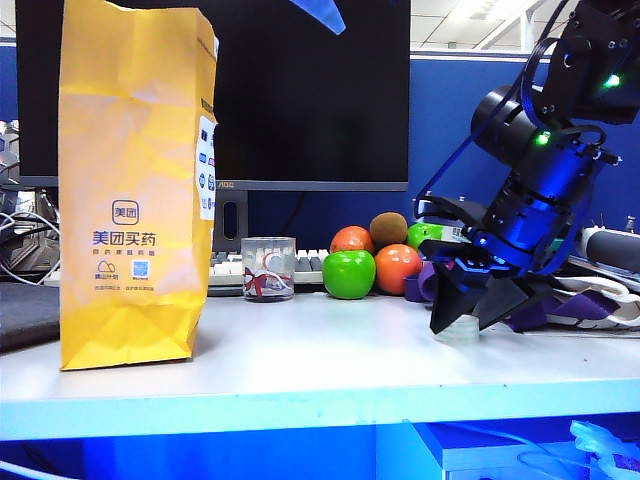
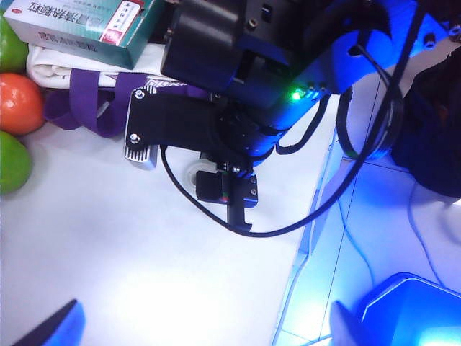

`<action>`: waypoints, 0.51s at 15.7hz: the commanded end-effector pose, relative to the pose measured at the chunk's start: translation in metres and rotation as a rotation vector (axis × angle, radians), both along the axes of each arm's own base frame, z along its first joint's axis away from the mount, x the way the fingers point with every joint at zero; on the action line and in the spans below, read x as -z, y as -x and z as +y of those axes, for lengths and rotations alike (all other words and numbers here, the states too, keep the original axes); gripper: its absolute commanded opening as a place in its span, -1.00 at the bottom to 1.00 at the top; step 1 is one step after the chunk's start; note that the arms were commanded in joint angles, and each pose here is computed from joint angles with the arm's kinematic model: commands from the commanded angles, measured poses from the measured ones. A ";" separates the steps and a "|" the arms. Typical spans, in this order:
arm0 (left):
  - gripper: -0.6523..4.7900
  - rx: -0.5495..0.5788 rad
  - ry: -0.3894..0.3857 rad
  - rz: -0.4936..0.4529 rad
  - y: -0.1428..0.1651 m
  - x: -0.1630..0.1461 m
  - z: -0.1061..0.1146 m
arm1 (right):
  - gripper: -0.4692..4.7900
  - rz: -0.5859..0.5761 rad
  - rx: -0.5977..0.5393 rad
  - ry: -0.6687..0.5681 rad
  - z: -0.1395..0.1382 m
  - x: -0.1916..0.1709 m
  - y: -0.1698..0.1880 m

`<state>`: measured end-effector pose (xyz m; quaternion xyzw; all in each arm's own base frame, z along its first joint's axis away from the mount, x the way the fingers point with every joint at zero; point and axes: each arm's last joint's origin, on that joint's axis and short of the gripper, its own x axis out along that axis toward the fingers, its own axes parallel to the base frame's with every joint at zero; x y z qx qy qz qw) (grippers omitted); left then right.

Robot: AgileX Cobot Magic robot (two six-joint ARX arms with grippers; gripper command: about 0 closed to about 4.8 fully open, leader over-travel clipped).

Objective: Pick up the transparent tape and throw it into the yellow paper bag.

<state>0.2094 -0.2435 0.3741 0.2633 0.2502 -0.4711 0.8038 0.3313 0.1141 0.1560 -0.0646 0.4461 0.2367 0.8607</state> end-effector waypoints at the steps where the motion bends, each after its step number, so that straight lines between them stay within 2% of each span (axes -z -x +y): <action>1: 0.94 -0.052 -0.019 -0.056 0.000 -0.012 0.003 | -0.08 -0.043 -0.004 -0.019 0.004 -0.021 -0.014; 4: 0.94 -0.192 -0.068 -0.188 0.002 -0.044 0.013 | -0.07 -0.108 -0.040 -0.081 0.013 -0.072 -0.034; 5: 0.94 -0.252 -0.075 -0.264 0.004 -0.060 0.020 | -0.07 -0.142 -0.054 -0.107 0.015 -0.096 -0.041; 7: 0.94 -0.339 -0.059 -0.365 0.011 -0.086 0.039 | -0.07 -0.188 -0.105 -0.178 0.019 -0.130 -0.046; 8: 0.94 -0.372 -0.029 -0.387 0.016 -0.098 0.052 | -0.07 -0.219 -0.138 -0.224 0.021 -0.149 -0.047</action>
